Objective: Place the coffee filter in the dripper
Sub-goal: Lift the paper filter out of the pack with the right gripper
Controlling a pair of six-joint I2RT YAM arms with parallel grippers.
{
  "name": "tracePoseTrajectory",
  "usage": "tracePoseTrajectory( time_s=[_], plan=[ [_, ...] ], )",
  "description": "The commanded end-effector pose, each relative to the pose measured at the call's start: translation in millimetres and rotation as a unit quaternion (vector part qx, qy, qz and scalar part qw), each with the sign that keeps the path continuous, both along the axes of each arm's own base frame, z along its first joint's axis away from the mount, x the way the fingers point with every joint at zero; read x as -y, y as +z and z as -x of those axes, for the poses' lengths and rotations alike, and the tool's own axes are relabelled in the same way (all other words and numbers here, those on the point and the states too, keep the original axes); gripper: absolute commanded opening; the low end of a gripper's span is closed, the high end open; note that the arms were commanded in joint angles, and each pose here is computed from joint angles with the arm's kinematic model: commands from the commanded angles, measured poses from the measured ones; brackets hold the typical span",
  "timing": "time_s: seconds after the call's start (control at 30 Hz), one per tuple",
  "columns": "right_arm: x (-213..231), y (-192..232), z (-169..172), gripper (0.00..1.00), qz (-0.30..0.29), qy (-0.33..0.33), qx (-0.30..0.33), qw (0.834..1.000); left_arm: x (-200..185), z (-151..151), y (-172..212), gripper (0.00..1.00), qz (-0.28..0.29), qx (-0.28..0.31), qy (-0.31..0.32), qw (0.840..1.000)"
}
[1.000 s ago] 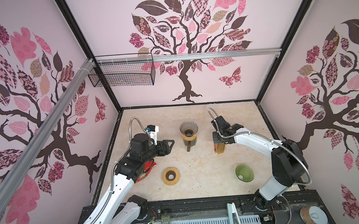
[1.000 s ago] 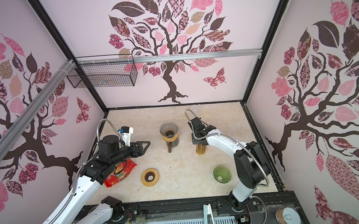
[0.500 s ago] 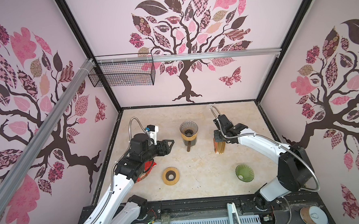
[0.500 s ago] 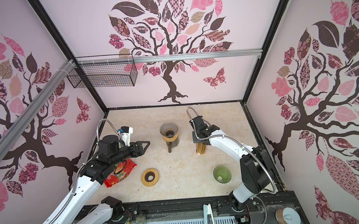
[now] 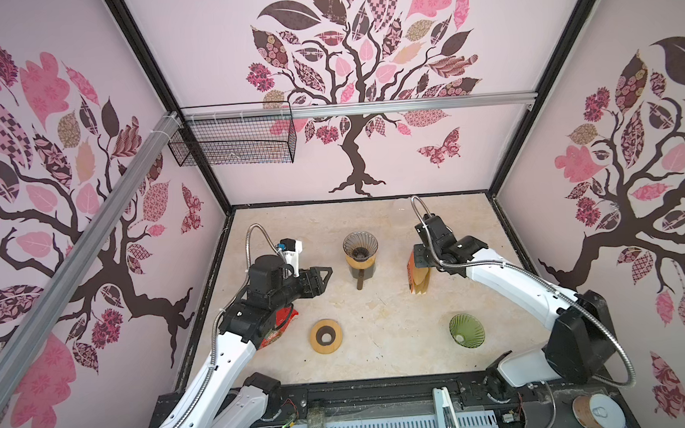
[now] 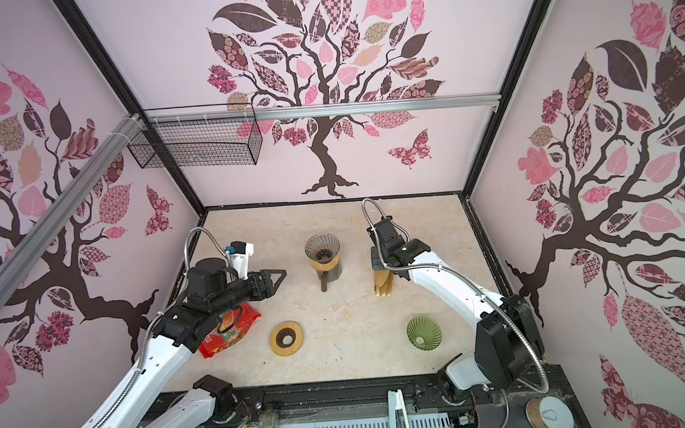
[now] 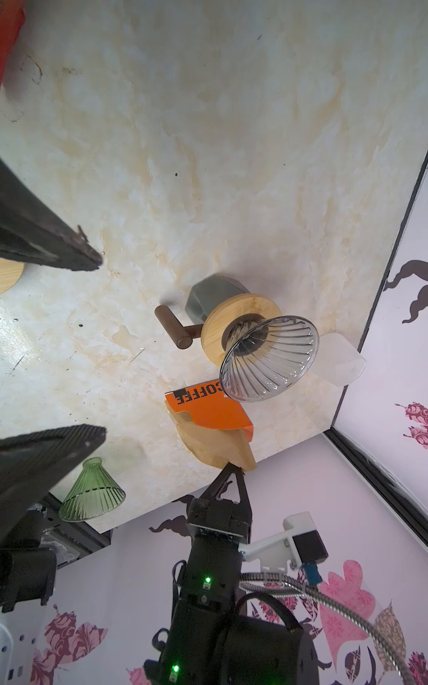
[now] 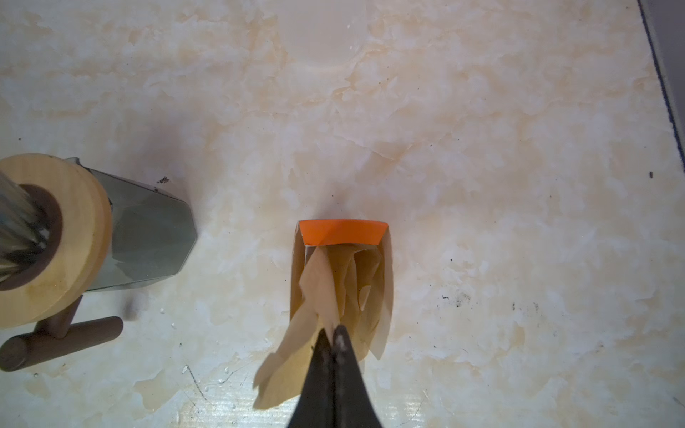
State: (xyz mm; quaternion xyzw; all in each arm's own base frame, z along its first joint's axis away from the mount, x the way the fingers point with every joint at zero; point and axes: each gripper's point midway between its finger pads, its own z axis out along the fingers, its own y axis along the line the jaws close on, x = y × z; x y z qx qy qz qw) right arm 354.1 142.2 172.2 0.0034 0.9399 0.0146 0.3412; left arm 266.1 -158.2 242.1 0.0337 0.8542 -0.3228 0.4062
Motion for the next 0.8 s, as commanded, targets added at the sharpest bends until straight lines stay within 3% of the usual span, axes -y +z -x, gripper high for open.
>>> tracePoseTrajectory(
  time_s=[0.0, 0.53, 0.67, 0.73, 0.77],
  plan=[
    [3.3, 28.9, 4.4, 0.0, -0.016, -0.005, 0.03, 0.999, -2.0, -0.1, -4.5, 0.69, -0.002, 0.006, 0.002, 1.0],
    [-1.4, 83.6, 15.5, 0.0, -0.072, 0.01, 0.08, 0.994, -4.7, 4.4, 11.6, 0.75, 0.011, 0.034, 0.005, 0.999],
    [-6.4, 98.3, 20.0, 0.0, -0.094, 0.015, 0.099, 0.99, -13.1, 2.8, 17.6, 0.84, 0.012, 0.043, 0.032, 0.999],
    [-12.8, 104.2, 21.9, 0.0, -0.104, 0.026, 0.102, 0.989, -16.2, 2.9, 22.7, 0.96, 0.016, 0.05, 0.042, 0.998],
    [-17.0, 107.8, 23.3, 0.0, -0.108, 0.032, 0.102, 0.988, -18.4, 2.4, 25.6, 0.97, 0.021, 0.053, 0.051, 0.997]
  ],
)
